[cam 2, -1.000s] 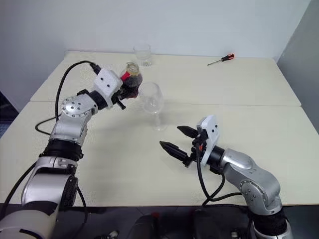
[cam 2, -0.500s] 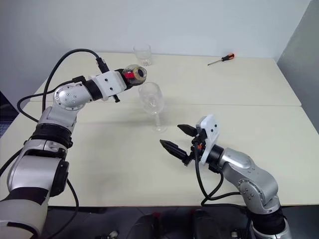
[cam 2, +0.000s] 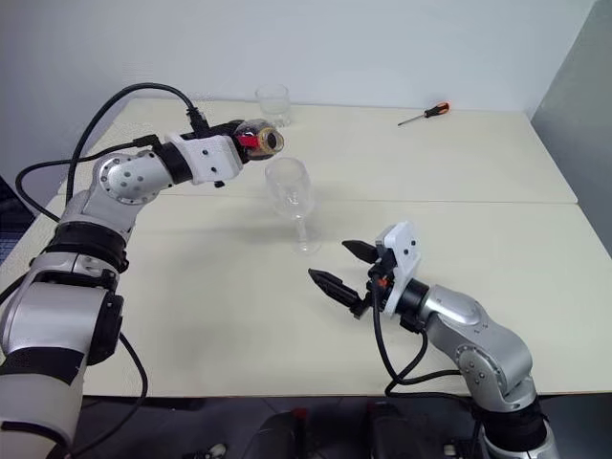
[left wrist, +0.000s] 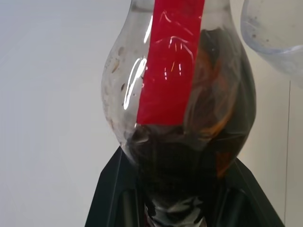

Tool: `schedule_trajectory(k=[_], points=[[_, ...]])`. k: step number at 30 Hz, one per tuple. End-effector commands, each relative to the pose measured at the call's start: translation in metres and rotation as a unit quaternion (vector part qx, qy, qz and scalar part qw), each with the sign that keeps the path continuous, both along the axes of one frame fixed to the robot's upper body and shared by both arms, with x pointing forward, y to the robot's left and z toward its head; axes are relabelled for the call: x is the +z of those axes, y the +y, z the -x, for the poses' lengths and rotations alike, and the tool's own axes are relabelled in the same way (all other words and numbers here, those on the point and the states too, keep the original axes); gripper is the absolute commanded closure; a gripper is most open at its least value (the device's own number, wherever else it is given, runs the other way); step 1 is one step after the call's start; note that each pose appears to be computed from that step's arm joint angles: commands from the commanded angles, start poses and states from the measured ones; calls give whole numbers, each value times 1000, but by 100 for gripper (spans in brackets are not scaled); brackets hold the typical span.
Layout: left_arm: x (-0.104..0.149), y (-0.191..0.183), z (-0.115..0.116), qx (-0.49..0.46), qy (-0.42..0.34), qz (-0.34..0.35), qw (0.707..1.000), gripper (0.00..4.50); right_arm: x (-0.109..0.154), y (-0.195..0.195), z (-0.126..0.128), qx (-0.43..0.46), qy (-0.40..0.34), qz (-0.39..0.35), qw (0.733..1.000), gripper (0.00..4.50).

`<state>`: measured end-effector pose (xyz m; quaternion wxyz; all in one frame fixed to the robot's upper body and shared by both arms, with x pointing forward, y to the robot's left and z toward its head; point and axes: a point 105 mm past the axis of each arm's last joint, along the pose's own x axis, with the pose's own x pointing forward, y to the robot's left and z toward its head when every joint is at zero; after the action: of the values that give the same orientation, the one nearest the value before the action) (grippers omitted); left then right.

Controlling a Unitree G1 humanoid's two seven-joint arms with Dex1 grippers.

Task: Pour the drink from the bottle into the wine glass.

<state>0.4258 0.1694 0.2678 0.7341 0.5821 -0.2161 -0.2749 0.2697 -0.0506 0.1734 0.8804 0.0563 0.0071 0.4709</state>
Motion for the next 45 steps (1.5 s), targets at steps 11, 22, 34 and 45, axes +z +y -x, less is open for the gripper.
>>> schedule_trajectory(k=[11,22,34,45], points=[[32,12,4,12,-60,-18,998,337,9,3,4,8,-22,-12,1000,0],[31,13,5,16,-77,-58,995,337,7,2,2,6,-22,-10,1000,0],[38,15,5,22,-103,-99,989,337,6,2,2,2,-21,-11,1000,0],[46,17,6,25,-123,-124,984,337,4,3,1,2,-21,-11,1000,0]])
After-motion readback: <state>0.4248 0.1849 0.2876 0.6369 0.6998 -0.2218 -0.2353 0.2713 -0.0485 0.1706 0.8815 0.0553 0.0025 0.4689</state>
